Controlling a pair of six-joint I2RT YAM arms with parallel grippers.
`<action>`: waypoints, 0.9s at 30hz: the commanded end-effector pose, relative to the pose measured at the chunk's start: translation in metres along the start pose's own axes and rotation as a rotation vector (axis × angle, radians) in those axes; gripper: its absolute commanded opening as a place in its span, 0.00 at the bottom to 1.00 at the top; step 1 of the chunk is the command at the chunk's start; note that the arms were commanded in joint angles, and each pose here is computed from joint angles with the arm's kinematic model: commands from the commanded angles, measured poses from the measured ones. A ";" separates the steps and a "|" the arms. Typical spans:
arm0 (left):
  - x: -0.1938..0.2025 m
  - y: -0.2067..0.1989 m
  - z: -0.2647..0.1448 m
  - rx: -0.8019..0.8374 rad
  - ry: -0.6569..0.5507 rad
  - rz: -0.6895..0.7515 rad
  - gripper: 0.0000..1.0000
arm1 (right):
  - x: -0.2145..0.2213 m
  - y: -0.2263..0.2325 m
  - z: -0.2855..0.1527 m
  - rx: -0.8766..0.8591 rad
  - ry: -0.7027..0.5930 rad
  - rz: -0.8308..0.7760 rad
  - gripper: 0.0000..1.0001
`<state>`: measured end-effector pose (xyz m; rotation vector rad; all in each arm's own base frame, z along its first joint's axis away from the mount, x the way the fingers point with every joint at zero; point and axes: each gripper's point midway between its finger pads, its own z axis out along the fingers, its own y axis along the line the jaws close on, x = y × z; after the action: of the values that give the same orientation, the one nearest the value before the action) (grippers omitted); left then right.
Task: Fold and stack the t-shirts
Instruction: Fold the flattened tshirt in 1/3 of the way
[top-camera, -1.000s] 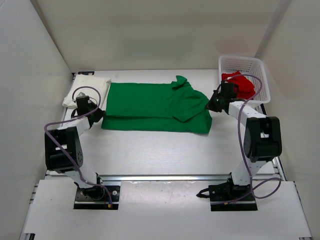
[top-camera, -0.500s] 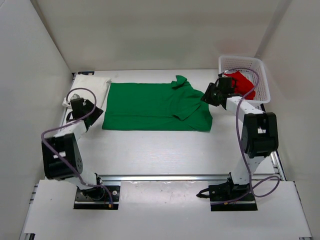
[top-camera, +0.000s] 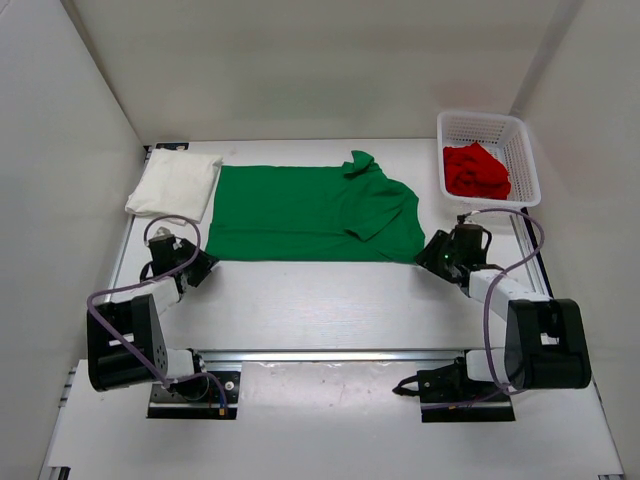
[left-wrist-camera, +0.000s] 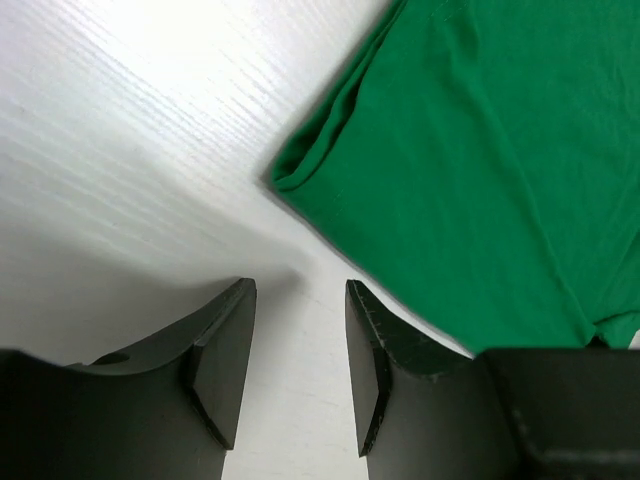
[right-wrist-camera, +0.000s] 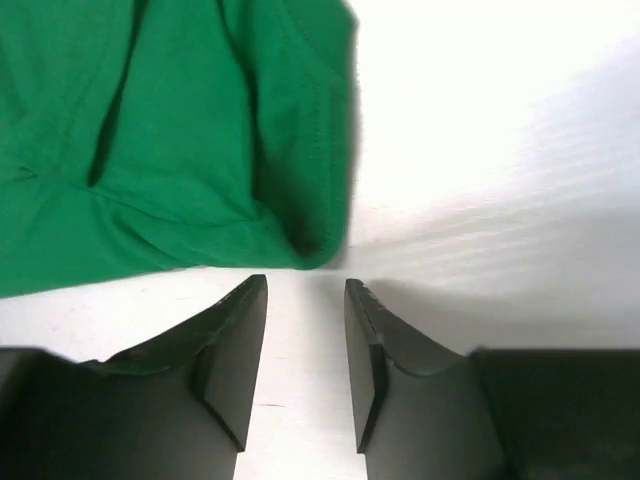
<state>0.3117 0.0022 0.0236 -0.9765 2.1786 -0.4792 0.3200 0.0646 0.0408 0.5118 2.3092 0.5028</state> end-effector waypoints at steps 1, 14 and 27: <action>-0.009 -0.013 0.002 0.048 -0.024 -0.002 0.51 | -0.029 0.012 -0.007 -0.080 -0.115 -0.031 0.36; -0.009 -0.011 0.018 0.025 -0.014 -0.035 0.30 | -0.031 0.023 0.012 -0.091 -0.061 -0.090 0.25; -0.020 -0.014 0.026 0.025 -0.024 -0.055 0.07 | -0.066 0.016 0.024 -0.025 -0.111 -0.110 0.00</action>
<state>0.3380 0.0016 0.0147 -1.0273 2.1572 -0.5175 0.3620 0.0617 0.0519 0.4067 2.2796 0.4949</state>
